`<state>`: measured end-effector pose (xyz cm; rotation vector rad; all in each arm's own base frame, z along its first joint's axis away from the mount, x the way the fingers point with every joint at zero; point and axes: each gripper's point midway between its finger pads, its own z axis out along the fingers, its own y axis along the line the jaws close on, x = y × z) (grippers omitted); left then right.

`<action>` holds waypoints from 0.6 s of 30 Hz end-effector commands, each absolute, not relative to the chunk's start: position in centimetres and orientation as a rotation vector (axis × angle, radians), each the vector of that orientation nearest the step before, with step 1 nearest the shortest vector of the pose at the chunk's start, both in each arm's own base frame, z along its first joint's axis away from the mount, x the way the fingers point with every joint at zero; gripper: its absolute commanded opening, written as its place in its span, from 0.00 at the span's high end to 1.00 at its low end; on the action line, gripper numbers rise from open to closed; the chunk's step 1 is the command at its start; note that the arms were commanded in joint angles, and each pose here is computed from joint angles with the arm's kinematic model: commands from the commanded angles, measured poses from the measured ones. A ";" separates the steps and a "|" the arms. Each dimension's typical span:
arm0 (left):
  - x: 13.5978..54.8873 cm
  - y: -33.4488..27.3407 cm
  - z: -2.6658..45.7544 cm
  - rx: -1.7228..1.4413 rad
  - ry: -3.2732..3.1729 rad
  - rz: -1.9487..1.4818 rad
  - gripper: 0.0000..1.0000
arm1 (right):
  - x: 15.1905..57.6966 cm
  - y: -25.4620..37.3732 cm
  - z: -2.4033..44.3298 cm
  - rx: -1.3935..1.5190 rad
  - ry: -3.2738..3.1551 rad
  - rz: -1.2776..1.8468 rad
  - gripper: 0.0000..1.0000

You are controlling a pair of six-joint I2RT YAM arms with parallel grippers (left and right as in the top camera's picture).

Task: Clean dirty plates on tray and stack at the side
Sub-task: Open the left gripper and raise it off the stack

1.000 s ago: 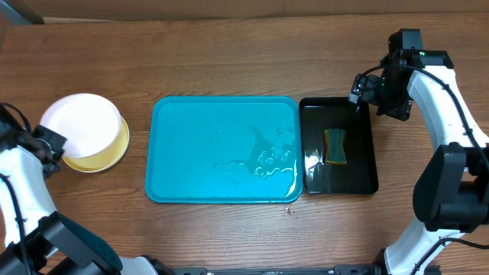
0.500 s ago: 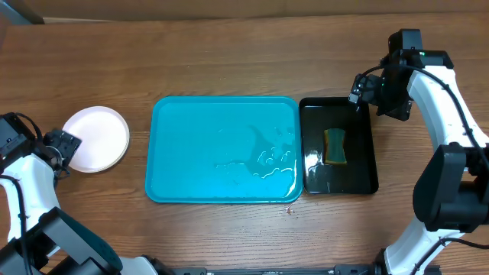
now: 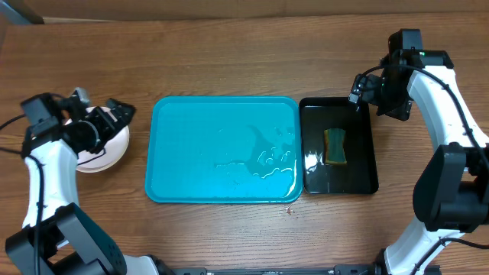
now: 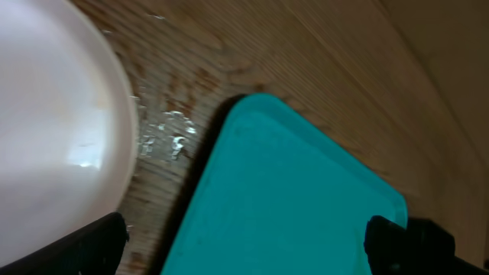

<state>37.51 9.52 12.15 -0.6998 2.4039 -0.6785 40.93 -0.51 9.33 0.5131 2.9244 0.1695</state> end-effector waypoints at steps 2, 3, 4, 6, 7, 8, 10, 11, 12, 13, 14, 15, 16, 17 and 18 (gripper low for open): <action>37.6 8.8 11.7 -0.622 2.445 -0.606 0.00 | 41.3 -0.4 10.5 0.502 2.892 0.174 0.00; 37.6 9.0 11.5 -0.626 2.455 -0.575 0.00 | 41.3 -0.4 10.5 0.502 2.892 0.174 0.00; 37.5 9.2 11.4 -0.631 2.463 -0.546 0.00 | 41.3 -0.4 10.5 0.502 2.892 0.174 0.00; 37.4 9.7 11.1 -0.645 2.474 -0.495 0.00 | 41.3 -0.4 10.5 0.502 2.892 0.174 0.00; 37.4 10.1 10.9 -0.654 2.478 -0.469 0.00 | 41.3 -0.4 10.5 0.502 2.892 0.174 0.00; 37.3 10.3 10.8 -0.661 2.482 -0.447 0.00 | 41.3 -0.4 10.5 0.502 2.892 0.172 0.00; 37.2 10.8 10.6 -0.674 2.488 -0.405 0.00 | 41.3 -0.2 11.7 0.489 2.864 0.178 0.00; 37.1 11.0 10.6 -0.679 2.491 -0.389 0.00 | 41.3 -0.1 12.7 0.480 2.840 0.182 0.00; 37.1 11.2 10.5 -0.684 2.493 -0.374 0.00 | 41.2 0.0 14.2 0.466 2.803 0.188 0.00; 37.0 11.3 10.5 -0.687 2.494 -0.365 0.00 | 41.1 0.2 15.7 0.450 2.766 0.194 0.00; 37.0 11.4 10.4 -0.688 2.495 -0.361 0.00 | 40.8 0.5 17.8 0.429 2.716 0.202 0.00; 37.0 11.4 10.4 -0.688 2.495 -0.360 0.00 | 40.3 0.8 20.3 0.405 2.654 0.213 0.00; 37.0 11.4 10.4 -0.688 2.495 -0.360 0.00 | 39.8 1.0 22.2 0.387 2.607 0.220 0.00; 37.0 11.4 10.4 -0.688 2.495 -0.360 0.00 | 39.0 1.3 24.6 0.367 2.545 0.230 0.00; 37.0 11.4 10.4 -0.688 2.495 -0.360 0.00 | 38.1 1.4 27.0 0.348 2.480 0.240 0.00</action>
